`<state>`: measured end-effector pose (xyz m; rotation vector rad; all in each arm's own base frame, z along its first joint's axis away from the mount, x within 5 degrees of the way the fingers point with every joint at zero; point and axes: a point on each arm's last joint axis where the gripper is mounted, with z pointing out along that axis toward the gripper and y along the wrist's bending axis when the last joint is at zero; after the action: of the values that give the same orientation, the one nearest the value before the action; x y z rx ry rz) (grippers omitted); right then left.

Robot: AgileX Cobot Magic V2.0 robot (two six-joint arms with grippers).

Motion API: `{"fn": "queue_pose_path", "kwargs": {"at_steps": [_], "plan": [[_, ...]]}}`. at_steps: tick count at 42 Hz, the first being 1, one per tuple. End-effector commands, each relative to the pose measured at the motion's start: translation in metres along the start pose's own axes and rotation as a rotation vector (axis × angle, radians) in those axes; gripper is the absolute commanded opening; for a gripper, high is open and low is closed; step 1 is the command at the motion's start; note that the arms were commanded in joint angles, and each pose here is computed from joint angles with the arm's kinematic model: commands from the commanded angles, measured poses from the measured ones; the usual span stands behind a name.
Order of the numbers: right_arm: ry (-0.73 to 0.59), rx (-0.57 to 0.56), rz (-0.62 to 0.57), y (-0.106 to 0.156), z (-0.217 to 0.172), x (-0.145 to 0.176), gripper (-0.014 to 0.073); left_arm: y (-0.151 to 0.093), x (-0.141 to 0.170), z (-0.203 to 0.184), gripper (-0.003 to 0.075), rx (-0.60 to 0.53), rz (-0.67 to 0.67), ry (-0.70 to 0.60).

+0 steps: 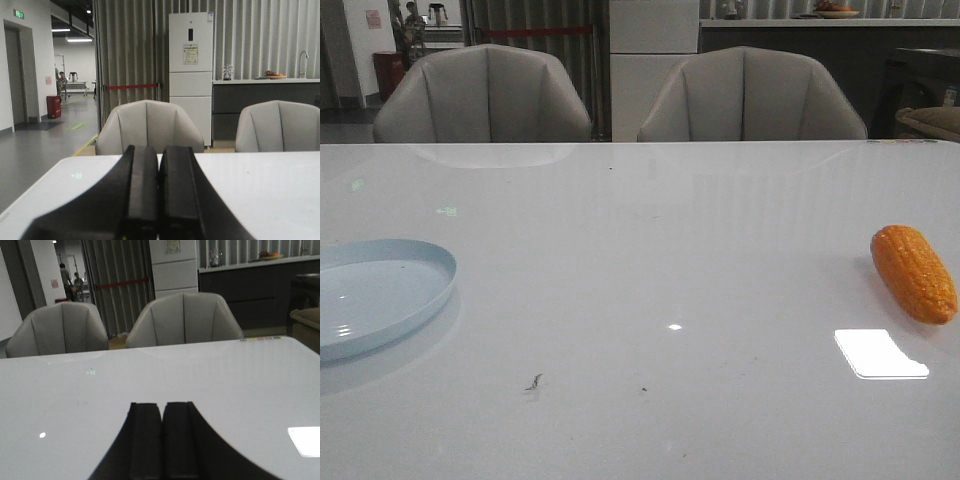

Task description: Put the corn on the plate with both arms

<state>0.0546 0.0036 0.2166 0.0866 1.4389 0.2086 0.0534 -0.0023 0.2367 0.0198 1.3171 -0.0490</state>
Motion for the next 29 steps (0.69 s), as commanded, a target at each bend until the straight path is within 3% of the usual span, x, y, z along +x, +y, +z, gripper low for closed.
{"fn": "queue_pose_path", "kwargs": {"at_steps": [1, 8, 17, 22, 29], "plan": [[-0.243, -0.039, -0.013, 0.009, -0.007, -0.052, 0.0056, -0.001, -0.044, 0.001, 0.009, 0.002, -0.006, -0.191], [-0.281, -0.047, -0.081, 0.022, 0.007, -0.116, 0.0057, -0.003, -0.1, 0.01, 0.009, 0.013, 0.074, -0.283], [-0.282, -0.05, -0.104, 0.034, 0.072, -0.172, 0.0057, -0.005, -0.148, 0.066, 0.009, 0.023, 0.139, -0.227], [-0.164, -0.034, -0.104, 0.032, 0.11, -0.16, 0.0057, -0.005, -0.133, 0.102, 0.009, 0.03, 0.137, -0.105], [0.109, 0.006, -0.104, 0.023, 0.148, -0.117, 0.0057, -0.004, -0.099, 0.138, 0.009, 0.038, 0.133, 0.069]]}}
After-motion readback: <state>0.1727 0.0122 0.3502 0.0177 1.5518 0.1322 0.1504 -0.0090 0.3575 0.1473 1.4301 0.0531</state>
